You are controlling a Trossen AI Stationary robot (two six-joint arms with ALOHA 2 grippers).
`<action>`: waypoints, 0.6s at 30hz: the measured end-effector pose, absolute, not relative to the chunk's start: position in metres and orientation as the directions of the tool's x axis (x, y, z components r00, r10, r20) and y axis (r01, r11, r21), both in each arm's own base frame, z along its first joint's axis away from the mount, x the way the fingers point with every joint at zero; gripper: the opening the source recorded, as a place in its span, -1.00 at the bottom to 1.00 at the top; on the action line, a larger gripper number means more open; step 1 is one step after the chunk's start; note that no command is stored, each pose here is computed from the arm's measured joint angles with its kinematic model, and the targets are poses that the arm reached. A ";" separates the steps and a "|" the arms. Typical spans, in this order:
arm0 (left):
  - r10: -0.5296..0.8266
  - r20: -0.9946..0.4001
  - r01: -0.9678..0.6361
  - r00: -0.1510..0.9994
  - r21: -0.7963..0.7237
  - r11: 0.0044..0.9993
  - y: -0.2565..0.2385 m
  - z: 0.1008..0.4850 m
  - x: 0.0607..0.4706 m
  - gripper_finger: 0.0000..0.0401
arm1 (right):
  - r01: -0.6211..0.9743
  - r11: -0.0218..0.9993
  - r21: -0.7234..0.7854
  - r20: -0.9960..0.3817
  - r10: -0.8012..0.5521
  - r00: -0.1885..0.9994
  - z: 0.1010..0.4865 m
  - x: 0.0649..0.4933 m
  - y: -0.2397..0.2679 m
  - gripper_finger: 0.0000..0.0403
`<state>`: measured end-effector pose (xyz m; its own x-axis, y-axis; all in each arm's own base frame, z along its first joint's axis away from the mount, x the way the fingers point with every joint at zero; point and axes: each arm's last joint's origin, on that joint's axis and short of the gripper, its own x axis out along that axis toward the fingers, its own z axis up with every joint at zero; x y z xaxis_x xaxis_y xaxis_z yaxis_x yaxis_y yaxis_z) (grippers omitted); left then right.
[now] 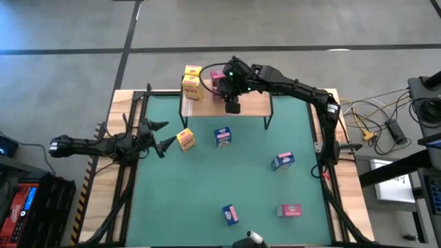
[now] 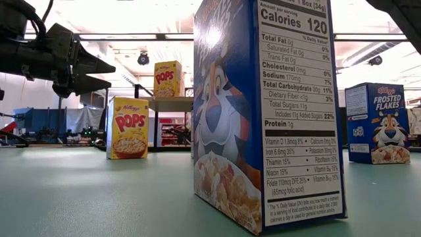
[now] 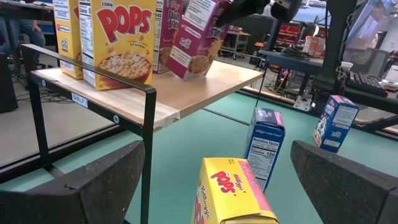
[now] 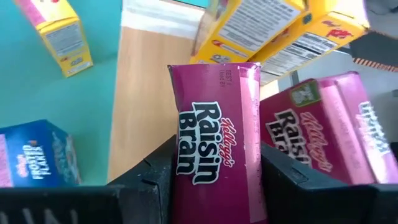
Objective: Stack cereal on shelf
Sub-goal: Put the top purple cereal box on the shelf
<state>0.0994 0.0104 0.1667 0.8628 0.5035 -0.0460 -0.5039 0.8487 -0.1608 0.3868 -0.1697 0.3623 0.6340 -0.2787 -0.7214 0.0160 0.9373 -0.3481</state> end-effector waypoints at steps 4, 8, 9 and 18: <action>0.504 -0.046 -0.504 0.863 -0.161 0.849 0.010 0.167 0.099 0.93 | 0.017 0.932 -0.361 -0.717 -0.289 0.634 0.363 0.385 -0.175 -0.26; 0.504 -0.046 -0.504 0.863 -0.161 0.849 0.010 0.167 0.099 0.93 | 0.016 0.930 -0.368 -0.715 -0.294 0.635 0.363 0.384 -0.177 -0.25; 0.504 -0.046 -0.504 0.863 -0.161 0.849 0.010 0.167 0.099 0.93 | 0.018 0.929 -0.369 -0.714 -0.296 0.635 0.363 0.384 -0.178 -0.25; 0.504 -0.046 -0.504 0.863 -0.161 0.849 0.010 0.167 0.099 0.93 | 0.024 0.924 -0.381 -0.707 -0.309 0.636 0.362 0.382 -0.185 -0.24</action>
